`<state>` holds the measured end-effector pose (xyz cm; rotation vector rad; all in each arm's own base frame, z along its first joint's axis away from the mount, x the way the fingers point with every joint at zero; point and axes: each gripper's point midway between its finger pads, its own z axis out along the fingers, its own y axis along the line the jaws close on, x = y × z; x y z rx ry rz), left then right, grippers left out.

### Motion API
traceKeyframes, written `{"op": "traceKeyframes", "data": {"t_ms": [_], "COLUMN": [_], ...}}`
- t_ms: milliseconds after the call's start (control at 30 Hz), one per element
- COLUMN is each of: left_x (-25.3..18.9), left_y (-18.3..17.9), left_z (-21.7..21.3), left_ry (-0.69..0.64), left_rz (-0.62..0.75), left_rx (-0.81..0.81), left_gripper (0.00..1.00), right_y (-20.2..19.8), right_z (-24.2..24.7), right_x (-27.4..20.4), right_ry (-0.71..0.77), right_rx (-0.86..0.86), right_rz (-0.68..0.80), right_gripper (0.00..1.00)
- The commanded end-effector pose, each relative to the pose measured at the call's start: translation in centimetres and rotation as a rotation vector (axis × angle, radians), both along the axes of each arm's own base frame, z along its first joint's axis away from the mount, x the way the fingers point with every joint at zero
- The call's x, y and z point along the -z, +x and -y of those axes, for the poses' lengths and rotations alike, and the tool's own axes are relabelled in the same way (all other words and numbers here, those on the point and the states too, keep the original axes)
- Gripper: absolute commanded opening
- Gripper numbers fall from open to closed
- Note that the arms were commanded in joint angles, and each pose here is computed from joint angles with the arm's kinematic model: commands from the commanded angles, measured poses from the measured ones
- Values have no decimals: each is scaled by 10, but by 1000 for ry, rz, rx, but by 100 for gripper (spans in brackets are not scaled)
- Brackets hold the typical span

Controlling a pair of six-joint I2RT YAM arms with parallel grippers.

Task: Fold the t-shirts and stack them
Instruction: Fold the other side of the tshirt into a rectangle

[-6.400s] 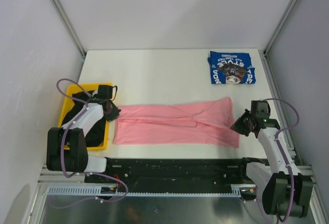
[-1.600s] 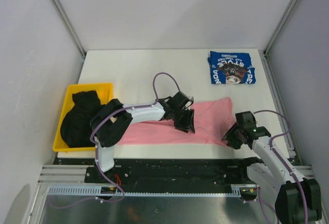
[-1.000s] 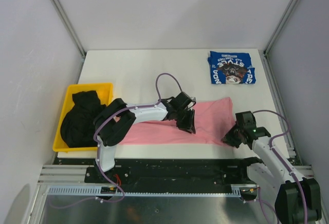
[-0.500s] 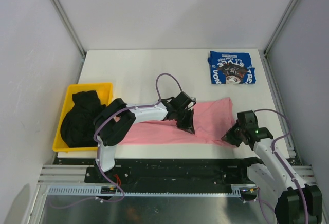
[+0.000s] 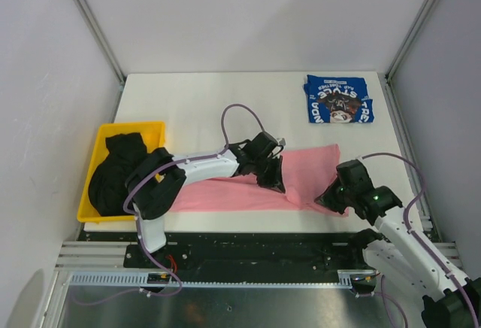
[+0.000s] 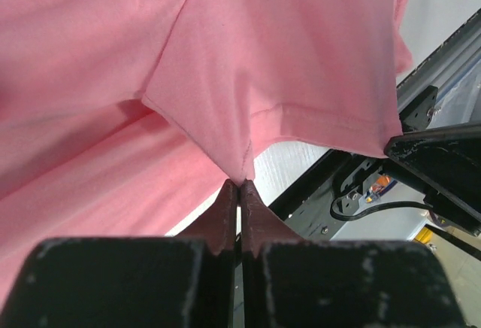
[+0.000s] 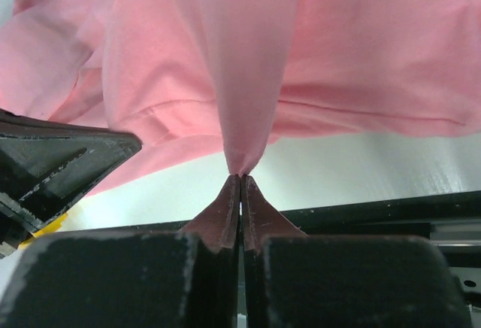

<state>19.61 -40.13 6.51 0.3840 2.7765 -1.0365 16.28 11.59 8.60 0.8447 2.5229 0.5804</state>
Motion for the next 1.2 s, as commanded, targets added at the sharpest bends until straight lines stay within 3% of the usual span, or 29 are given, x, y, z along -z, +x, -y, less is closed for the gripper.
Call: {"op": "traceKeyframes", "data": {"t_ms": [0,233,633,967,1067,1167], "left_x": [-22,-15,12,20,16,8], "left_y": [-3,-8,-9,-13,-13,-13], "left_z": [-1,-8,-3,-5,-5,-6], "left_ry": [-43,-27,11,24,16,0], "left_rz": [26,13,-36,-52,-44,-26], "left_rx": [-9,-9,15,26,30,42], "left_gripper": [0,0,0,3,9,26], "right_y": [5,3,7,3,0,0], "right_z": [-2,-3,30,26,25,20], "right_x": [-21,-25,4,24,24,13], "right_ry": [-2,-19,-209,-192,-180,-129], "right_rx": [46,42,67,11,1,0], "right_rz": [45,50,-15,-64,-66,-45], "right_gripper": [0,0,0,0,7,26]}}
